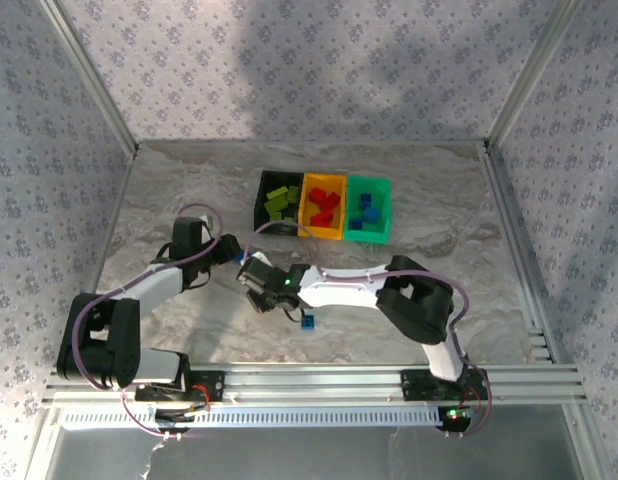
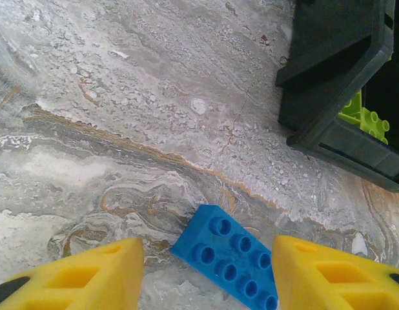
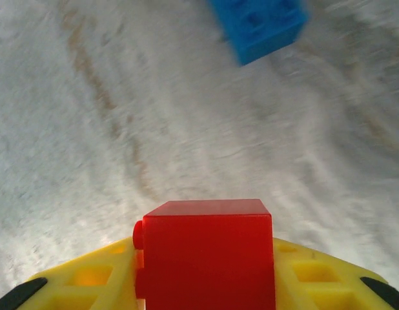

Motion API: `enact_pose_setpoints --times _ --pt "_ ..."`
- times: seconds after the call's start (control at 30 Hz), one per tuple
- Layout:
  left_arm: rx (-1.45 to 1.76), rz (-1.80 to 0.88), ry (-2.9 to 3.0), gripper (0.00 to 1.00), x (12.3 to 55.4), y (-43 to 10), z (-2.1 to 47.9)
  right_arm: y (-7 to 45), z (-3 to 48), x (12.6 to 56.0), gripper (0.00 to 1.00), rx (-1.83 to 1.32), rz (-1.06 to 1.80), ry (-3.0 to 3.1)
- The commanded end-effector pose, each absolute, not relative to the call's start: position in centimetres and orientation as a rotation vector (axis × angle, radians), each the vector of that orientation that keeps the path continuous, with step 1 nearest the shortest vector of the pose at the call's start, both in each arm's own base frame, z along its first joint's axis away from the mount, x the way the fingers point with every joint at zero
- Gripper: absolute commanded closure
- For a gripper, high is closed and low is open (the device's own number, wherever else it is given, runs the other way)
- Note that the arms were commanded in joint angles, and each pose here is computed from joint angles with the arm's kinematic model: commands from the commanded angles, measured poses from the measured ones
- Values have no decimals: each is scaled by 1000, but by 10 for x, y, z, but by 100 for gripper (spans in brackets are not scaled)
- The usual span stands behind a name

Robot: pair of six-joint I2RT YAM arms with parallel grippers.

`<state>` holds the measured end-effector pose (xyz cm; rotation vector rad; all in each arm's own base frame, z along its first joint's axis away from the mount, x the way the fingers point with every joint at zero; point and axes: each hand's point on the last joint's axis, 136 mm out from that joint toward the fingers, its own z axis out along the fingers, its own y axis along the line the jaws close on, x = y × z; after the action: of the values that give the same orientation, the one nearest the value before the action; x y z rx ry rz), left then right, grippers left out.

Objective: Sort the legos into containers by color
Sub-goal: Pick up the lego from the bottom-center of the table, then place the lego in the container.

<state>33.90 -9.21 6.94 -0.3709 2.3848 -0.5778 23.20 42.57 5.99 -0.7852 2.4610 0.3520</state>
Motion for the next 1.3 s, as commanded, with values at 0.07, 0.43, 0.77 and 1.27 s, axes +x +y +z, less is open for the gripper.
enact_pose_setpoints --times 0.07,0.43,0.77,1.27 --pt "-368 -604 2355 46 342 -93 76 391 95 278 57 -643 289 2396" --pt "-361 -620 2352 46 342 -95 76 322 131 382 57 -409 244 2408" --pt "-365 -607 2351 46 342 -94 76 302 125 440 55 -334 218 2442" --pt "-361 -599 2340 46 342 -92 80 295 100 460 35 -318 214 2478"
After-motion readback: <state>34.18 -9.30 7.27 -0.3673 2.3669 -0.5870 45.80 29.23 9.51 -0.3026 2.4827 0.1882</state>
